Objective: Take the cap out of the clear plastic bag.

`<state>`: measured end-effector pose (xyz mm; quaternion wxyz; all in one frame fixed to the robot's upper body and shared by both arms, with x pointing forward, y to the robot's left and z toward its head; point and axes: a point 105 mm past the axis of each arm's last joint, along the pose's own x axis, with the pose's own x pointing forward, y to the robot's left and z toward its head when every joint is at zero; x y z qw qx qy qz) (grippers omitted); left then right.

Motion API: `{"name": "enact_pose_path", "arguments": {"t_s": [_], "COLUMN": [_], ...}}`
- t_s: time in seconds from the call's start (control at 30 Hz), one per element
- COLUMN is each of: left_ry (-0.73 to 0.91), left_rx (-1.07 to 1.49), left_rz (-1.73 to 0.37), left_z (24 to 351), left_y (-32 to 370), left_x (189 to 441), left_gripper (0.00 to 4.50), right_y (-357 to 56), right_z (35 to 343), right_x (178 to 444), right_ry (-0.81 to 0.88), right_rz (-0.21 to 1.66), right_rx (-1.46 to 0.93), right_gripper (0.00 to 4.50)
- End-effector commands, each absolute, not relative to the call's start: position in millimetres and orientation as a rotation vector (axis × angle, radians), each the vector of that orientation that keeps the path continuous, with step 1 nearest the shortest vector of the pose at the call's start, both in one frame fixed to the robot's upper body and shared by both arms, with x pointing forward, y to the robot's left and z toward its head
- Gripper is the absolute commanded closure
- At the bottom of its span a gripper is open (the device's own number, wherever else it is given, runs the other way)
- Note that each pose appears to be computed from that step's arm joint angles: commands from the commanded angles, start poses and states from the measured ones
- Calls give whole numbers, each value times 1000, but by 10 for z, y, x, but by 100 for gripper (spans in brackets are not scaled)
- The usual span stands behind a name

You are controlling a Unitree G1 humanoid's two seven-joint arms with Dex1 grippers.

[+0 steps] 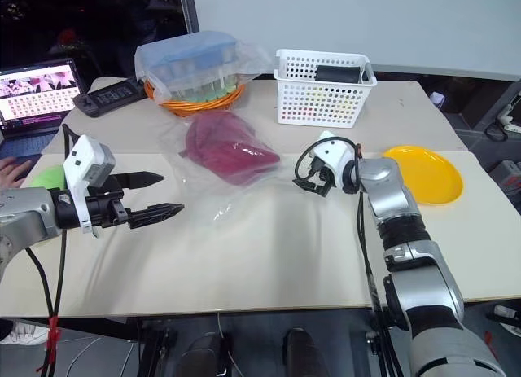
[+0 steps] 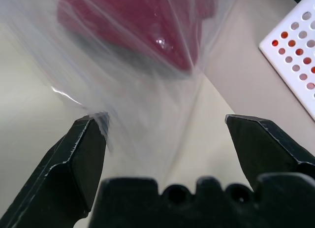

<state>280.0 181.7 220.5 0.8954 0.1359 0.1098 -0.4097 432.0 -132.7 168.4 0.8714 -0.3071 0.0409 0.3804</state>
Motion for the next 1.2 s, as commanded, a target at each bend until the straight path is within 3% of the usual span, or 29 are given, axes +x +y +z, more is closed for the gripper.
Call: {"name": "enact_pose_path", "arguments": {"t_s": [0.03,0.3,0.37,0.77,1.03,1.2], "left_ry": [185,184,185,174,102,52], "left_rx": [315,313,310,290,307,258], "left_rz": [-835,-807,-802,-844,-961,-1116], "left_z": [2327,2318,2307,2312,2526,2605], "left_y": [1827,1869,1876,1759,1394,939], "left_x": [2767,2746,2737,2718,2859,2920], "left_gripper": [0,0,0,0,0,0], "right_y": [-1152,-754,-727,-704,-605,-530], "right_z": [1810,1829,1903,2215,2250,2187], "right_x": [4392,4261,4218,4102,4112,4105], "right_ry": [2,-100,-133,-222,-238,-220], "right_rz": [790,897,906,905,924,951], "right_rx": [-668,-626,-636,-705,-713,-691], "right_gripper": [5,5,45,447,447,447]}}
